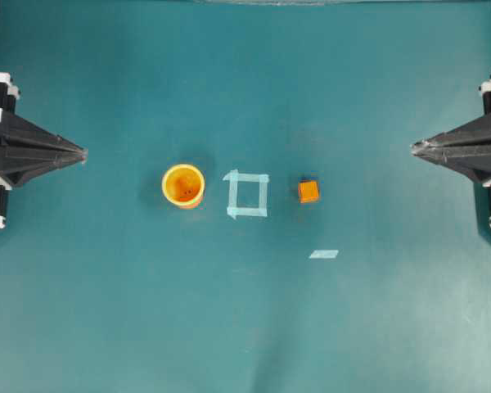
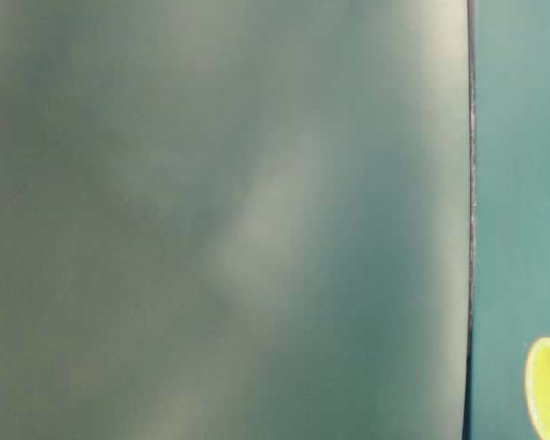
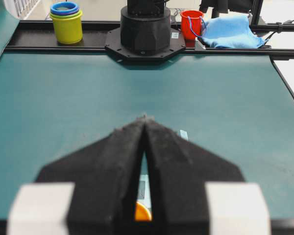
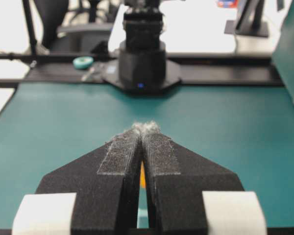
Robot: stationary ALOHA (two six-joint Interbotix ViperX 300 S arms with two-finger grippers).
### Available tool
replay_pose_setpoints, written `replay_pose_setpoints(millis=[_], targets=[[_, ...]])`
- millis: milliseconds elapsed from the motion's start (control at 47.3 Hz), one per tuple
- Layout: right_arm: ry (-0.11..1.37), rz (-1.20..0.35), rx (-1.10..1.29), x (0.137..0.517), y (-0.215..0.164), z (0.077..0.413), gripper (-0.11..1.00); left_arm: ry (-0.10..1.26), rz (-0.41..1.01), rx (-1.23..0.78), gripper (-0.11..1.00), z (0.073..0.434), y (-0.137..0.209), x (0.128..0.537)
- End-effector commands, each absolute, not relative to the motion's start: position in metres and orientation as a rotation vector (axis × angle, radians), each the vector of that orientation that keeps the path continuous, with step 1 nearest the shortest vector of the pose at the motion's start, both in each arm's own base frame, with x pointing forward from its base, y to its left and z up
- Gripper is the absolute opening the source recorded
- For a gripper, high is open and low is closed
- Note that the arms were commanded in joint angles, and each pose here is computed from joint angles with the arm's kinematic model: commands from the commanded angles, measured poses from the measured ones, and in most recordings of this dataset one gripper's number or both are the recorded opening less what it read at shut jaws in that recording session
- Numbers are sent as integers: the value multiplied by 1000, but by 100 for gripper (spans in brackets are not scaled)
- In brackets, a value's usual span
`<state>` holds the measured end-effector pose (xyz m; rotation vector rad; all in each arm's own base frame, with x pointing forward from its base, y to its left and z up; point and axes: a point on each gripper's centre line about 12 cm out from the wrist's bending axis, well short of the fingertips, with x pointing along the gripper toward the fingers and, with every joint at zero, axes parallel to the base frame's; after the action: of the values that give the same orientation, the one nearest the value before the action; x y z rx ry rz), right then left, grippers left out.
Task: Move the block to the right with right arm.
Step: 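Open the right gripper and start moving it left toward the orange cube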
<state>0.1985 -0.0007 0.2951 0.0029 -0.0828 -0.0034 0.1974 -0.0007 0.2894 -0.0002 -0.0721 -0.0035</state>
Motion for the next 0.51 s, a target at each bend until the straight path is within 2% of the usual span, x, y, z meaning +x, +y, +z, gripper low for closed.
replay_pose_setpoints(millis=[0,211,486], targets=[[-97,-3,11,201,-1,302,0,-97,-7,13,0,302,-1,199],[-3,-11,12,208,-2,300,0,-86,-6,13,0,302,-1,198],[22,-59,33,215,-12,303,0,-89,-7,4,0,304,-1,198]])
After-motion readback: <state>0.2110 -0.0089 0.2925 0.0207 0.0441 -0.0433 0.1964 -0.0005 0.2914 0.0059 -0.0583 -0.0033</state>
